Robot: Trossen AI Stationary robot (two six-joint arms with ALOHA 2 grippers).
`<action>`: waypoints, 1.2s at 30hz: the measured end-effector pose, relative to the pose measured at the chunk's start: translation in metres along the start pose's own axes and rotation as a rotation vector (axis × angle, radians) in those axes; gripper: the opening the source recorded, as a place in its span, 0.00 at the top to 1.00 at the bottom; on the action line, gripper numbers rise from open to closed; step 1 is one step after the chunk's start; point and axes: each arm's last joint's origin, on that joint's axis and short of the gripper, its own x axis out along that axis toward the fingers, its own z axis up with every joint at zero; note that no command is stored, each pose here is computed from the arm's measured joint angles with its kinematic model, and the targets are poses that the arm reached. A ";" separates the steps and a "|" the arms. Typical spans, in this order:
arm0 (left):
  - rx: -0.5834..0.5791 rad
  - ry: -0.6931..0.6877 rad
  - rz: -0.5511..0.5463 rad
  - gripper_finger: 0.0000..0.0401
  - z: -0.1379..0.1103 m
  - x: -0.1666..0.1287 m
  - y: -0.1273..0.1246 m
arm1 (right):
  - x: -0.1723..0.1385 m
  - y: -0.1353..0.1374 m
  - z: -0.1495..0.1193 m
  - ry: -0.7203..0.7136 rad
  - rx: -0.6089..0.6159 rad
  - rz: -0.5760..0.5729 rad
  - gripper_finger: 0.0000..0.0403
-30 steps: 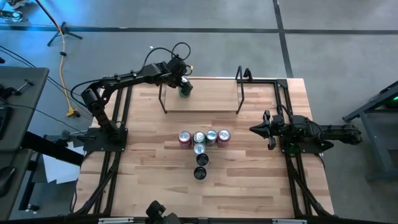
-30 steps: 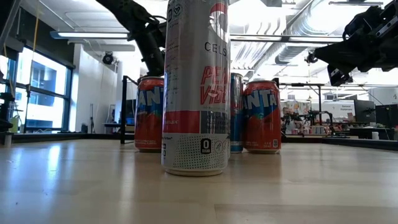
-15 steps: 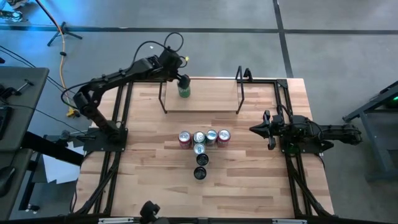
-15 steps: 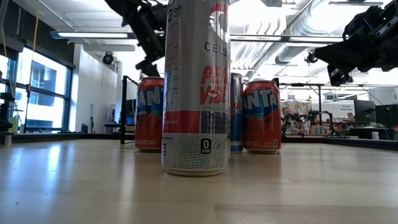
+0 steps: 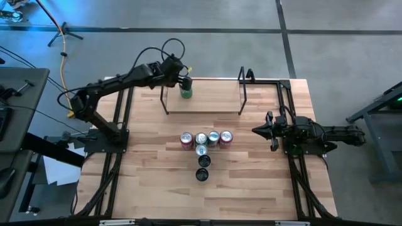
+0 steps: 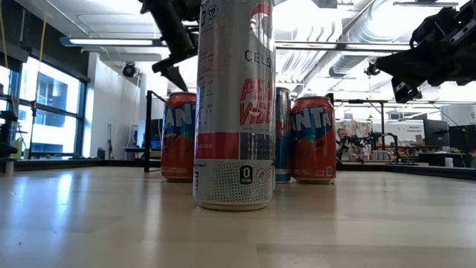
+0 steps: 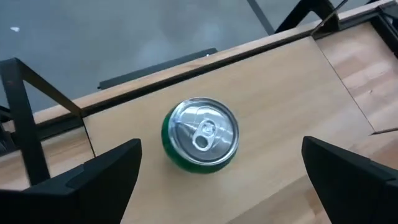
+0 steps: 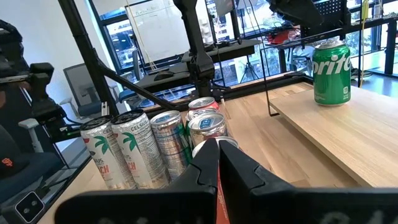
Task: Place canned beverage on shelf
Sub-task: Put the left green soda can on the shelf
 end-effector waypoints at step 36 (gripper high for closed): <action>-0.128 0.035 0.213 0.01 -0.004 0.043 -0.029 | 0.000 0.000 0.000 0.000 0.000 0.001 1.00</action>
